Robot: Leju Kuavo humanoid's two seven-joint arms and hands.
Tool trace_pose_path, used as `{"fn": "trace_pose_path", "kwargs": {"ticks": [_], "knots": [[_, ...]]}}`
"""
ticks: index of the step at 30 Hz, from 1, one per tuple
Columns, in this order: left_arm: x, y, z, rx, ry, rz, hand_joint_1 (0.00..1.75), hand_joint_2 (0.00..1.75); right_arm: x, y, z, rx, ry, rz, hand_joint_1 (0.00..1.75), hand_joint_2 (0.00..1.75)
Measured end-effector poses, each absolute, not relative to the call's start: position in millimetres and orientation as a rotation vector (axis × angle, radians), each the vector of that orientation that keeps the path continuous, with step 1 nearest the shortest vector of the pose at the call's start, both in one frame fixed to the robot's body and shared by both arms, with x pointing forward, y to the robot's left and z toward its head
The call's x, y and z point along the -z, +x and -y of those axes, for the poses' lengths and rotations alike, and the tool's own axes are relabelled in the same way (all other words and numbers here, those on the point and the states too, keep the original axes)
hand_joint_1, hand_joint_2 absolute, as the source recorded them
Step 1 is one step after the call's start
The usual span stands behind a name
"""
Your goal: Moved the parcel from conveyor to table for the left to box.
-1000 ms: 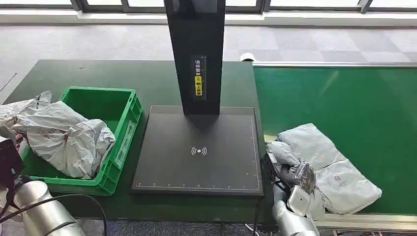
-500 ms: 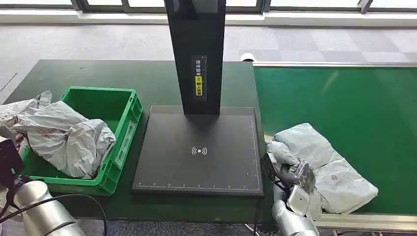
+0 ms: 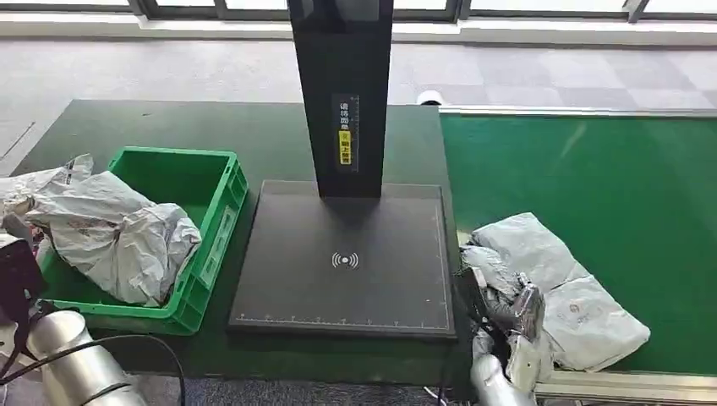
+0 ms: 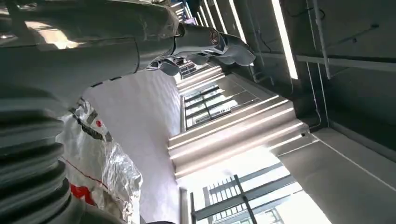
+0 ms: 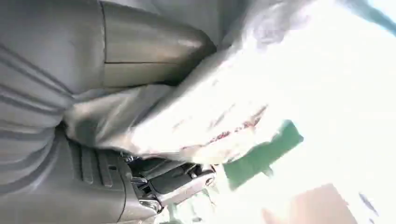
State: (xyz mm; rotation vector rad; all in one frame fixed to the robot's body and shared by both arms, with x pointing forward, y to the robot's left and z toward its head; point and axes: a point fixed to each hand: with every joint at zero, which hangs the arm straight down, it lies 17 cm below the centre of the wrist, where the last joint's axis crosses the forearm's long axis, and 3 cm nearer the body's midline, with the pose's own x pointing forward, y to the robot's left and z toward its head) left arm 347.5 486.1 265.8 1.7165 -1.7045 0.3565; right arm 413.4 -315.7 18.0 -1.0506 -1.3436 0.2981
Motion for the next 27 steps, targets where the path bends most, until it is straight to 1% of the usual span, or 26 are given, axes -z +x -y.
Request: {"fn": "trace_pose_path", "kwargs": {"ticks": [2,4,9,16,24,27], "knots": [[-266.8,347.1,-486.0,-0.358,1.718,1.707,0.00,1.75,-96.7,423.5,307.5,-0.302,-1.172,1.556,1.75,1.75],[-267.6,348.5,-483.4,-0.356,1.712,1.714,0.00,1.75,-147.2,423.6,315.9,-0.246,-1.259,1.633,1.75,1.75],[-270.0,351.7,-479.3,-0.348,1.704,1.730,0.00,1.75,-199.7,406.8,327.4,-0.175,-1.348,1.747,1.75,1.75],[-270.7,353.5,-477.2,-0.336,1.705,1.733,0.00,1.75,-221.2,396.8,334.8,-0.149,-1.398,1.781,1.75,1.75],[-272.4,357.9,-472.4,-0.324,1.695,1.747,0.00,1.75,-226.8,395.3,335.3,-0.150,-1.413,1.789,1.75,1.75],[-274.0,360.0,-469.8,-0.320,1.689,1.757,0.00,1.75,-226.4,401.9,317.0,-0.191,-1.382,1.824,1.75,1.75]]}}
